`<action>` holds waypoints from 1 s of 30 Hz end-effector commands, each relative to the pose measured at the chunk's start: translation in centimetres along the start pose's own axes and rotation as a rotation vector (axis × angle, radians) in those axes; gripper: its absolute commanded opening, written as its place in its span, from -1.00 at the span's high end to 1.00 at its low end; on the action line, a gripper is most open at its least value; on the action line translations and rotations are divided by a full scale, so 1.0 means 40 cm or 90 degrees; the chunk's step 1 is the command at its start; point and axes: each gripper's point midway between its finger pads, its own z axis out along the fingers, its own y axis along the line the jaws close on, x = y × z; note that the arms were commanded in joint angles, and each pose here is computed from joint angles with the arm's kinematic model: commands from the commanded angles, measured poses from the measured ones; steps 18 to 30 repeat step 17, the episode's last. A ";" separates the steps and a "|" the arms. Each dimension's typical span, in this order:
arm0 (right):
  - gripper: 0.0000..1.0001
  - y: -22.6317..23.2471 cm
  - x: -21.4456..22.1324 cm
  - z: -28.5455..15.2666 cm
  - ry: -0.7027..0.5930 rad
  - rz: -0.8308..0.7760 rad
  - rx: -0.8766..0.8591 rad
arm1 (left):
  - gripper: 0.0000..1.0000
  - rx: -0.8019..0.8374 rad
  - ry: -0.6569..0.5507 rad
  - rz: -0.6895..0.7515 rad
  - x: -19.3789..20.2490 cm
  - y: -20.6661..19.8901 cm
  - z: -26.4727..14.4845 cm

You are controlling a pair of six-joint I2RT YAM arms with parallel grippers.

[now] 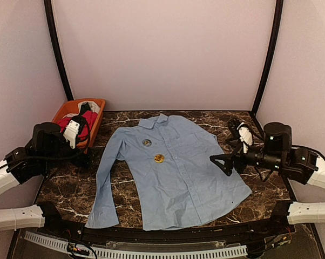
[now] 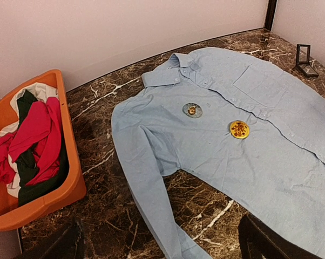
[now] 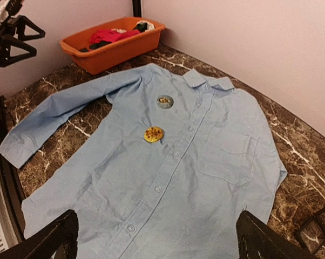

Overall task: Pin the brooch onto the clothing
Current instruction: Reset both arms

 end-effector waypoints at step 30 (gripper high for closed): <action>-0.97 0.025 -0.044 -0.041 -0.049 -0.006 -0.035 | -0.97 0.013 0.003 0.015 0.038 0.001 -0.025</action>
